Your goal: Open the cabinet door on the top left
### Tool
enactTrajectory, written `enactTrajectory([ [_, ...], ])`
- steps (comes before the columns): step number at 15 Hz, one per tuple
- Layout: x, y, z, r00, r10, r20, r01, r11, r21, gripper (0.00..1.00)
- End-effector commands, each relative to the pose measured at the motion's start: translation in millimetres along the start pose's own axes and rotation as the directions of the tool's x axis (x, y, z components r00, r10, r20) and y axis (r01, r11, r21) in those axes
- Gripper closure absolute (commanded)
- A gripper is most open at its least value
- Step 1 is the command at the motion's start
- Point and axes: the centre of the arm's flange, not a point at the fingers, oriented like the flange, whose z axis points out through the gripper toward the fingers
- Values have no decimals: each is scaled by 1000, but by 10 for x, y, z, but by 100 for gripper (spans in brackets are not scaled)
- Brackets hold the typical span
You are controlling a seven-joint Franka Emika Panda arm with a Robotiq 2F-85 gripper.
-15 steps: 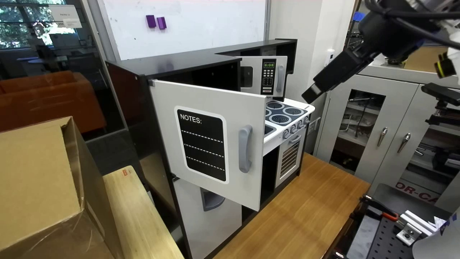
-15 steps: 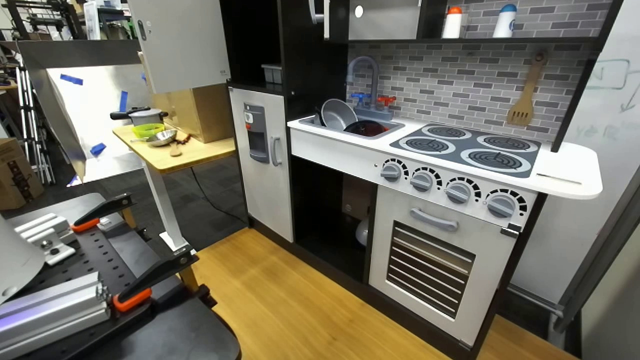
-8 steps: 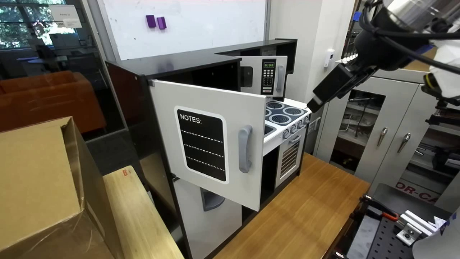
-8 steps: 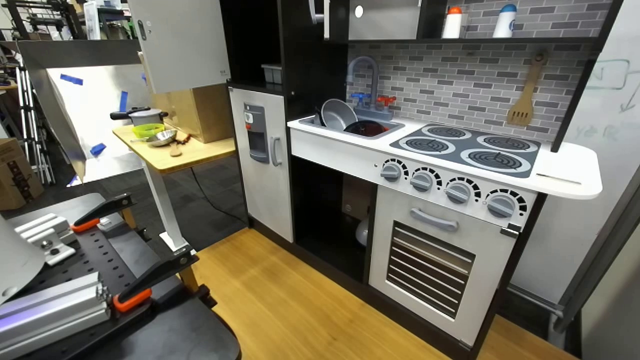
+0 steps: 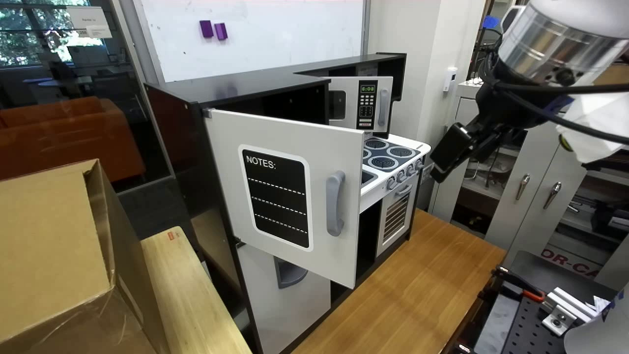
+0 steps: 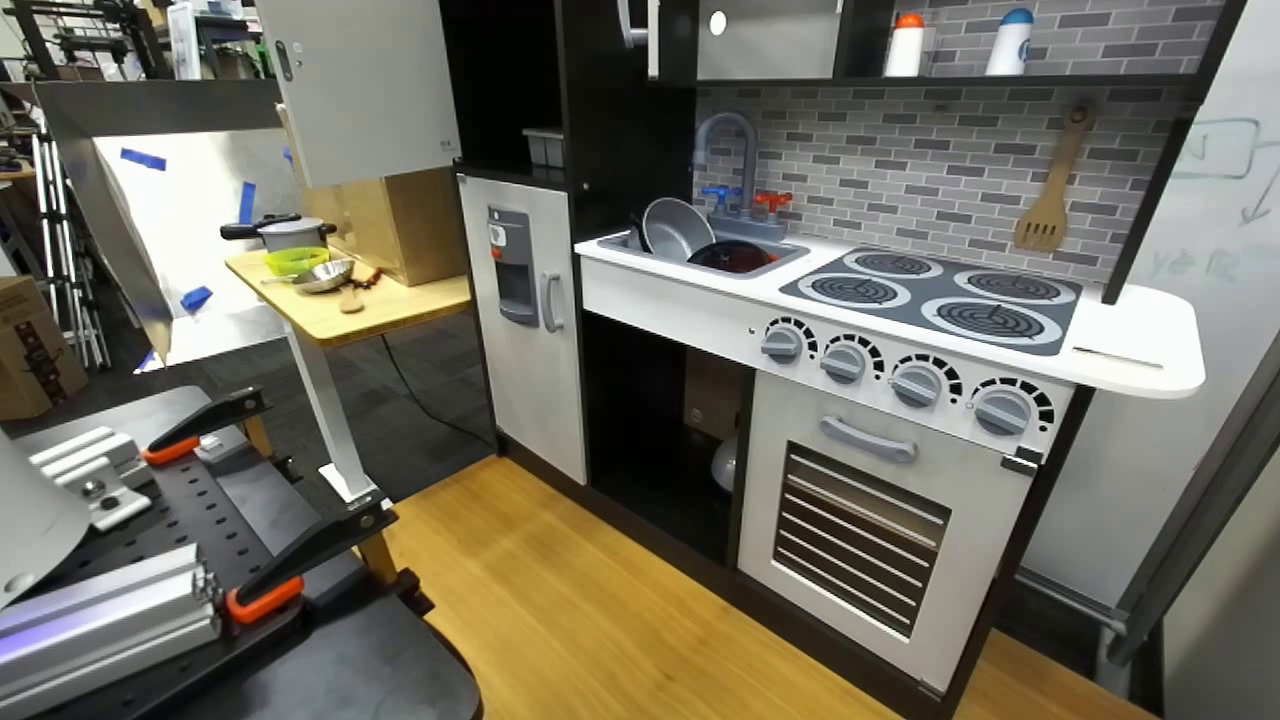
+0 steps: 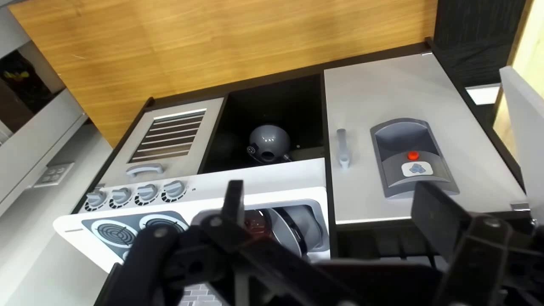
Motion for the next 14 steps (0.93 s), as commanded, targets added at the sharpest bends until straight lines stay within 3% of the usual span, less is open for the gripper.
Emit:
enactTrajectory([
  [1,44,-41,63,997,56,49,-55,998,-21,0],
  [6,24,-63,165,992,114,61,-115,993,15,0],
  [13,68,-78,89,987,159,-27,-154,977,147,0],
  [14,113,-113,-2,989,145,-25,-142,985,94,0],
])
